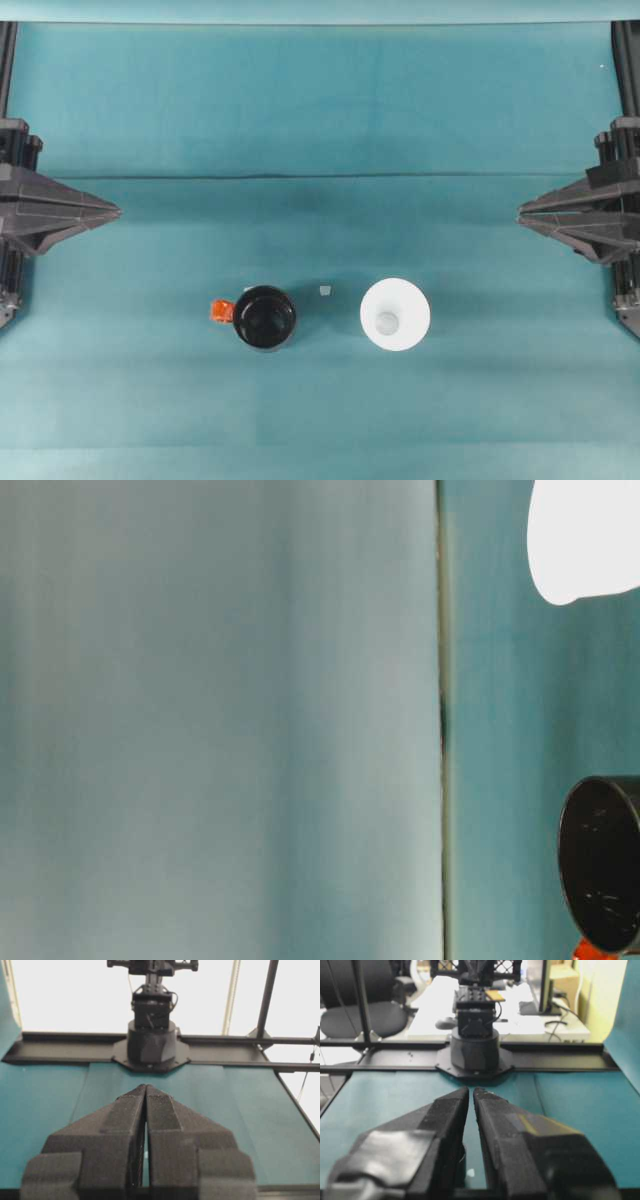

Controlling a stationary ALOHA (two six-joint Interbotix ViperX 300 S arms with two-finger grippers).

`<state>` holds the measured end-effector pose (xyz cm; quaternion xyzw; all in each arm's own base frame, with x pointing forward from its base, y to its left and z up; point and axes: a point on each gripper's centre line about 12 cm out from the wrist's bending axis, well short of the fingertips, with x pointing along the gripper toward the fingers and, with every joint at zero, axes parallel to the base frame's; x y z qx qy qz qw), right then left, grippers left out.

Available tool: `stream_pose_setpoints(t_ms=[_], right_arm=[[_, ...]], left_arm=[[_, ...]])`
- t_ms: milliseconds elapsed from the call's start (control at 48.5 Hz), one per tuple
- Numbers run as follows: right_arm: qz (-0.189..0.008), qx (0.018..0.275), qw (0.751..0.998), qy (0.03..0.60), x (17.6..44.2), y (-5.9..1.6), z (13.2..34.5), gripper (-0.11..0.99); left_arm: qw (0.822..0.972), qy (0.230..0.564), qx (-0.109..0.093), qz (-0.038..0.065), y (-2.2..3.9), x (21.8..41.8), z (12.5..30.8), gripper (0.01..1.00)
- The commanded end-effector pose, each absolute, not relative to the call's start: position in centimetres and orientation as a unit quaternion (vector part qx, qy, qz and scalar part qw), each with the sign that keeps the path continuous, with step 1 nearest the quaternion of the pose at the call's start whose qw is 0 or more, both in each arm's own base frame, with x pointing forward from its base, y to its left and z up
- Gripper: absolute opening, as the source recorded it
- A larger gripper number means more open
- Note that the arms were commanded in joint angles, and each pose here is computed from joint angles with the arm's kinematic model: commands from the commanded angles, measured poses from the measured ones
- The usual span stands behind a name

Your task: Put the paper cup into the moved red handle cup holder.

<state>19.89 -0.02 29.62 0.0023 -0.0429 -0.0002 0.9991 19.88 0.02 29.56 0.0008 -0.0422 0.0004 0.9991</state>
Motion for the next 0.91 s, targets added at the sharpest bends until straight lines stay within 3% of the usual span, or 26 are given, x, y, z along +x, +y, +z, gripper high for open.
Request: stream_pose_setpoints(t_ms=[0, 83, 165, 289, 371, 433, 598, 887], right_arm=[[0.005, 0.014, 0.999, -0.047, 20.2, 0.19, 30.1, 0.0], [-0.001, 0.053, 0.998, -0.017, 20.7, 0.07, 29.6, -0.03], [0.001, 0.077, 0.997, 0.01, 21.3, 0.21, 29.3, -0.09], [0.002, 0.079, 0.996, 0.031, 21.8, 0.32, 28.8, -0.11], [0.002, 0.08, 0.996, 0.04, 21.9, 0.33, 28.5, -0.11], [0.002, 0.081, 0.996, 0.046, 21.9, 0.34, 28.3, -0.11], [-0.003, 0.083, 0.993, 0.078, 21.8, 0.22, 27.5, -0.11], [-0.008, 0.097, 0.987, 0.125, 21.7, 0.2, 26.4, -0.11]], left_arm=[[1.0, 0.008, -0.004, 0.001, 0.06, 20.9, 28.8, 0.025], [0.999, 0.048, -0.016, 0.002, 0.08, 21.7, 28.6, 0.025], [0.998, 0.06, -0.018, 0.002, 0.05, 22.2, 29.2, 0.025], [0.997, 0.07, -0.018, 0.002, 0.06, 22.4, 29.7, 0.025], [0.995, 0.096, -0.019, 0.002, 0.0, 22.5, 29.1, 0.025], [0.992, 0.128, -0.023, 0.002, -0.06, 22.5, 28.3, 0.025], [0.967, 0.254, -0.035, 0.009, -0.09, 22.7, 26.0, 0.025], [0.938, 0.347, -0.028, -0.004, -0.96, 24.0, 23.9, 0.025]])
